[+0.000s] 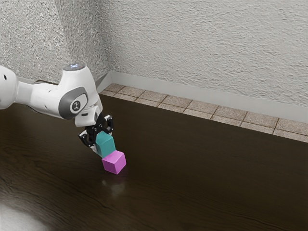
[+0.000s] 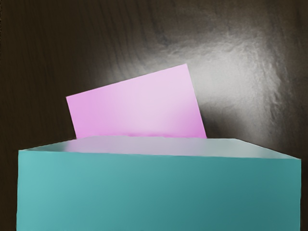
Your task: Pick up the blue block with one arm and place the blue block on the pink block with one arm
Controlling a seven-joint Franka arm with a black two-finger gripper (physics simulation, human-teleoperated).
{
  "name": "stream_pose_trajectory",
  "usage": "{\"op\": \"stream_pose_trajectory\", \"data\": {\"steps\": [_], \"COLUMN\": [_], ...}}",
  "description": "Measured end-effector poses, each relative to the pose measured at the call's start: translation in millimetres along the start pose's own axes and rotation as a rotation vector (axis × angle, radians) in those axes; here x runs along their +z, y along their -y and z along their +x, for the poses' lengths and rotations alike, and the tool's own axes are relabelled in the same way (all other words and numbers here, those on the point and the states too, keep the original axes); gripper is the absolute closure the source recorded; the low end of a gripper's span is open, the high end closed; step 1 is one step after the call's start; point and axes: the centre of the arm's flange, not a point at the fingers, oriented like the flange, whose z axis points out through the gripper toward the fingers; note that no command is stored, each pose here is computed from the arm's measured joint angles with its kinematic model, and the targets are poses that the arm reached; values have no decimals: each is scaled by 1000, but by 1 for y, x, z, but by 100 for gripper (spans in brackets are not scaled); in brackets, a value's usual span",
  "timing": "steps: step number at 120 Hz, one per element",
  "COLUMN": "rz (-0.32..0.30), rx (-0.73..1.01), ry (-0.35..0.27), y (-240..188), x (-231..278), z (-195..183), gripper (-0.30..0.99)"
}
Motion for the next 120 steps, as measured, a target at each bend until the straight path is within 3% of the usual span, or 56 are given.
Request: {"op": "stream_pose_trajectory", "data": {"steps": [73,120], "rz": [17,17], "rx": [-253,-340], "ry": [-16,-26], "y": [23,35], "x": [7,7], "z": [-4,22], "gripper": [28,28]}}
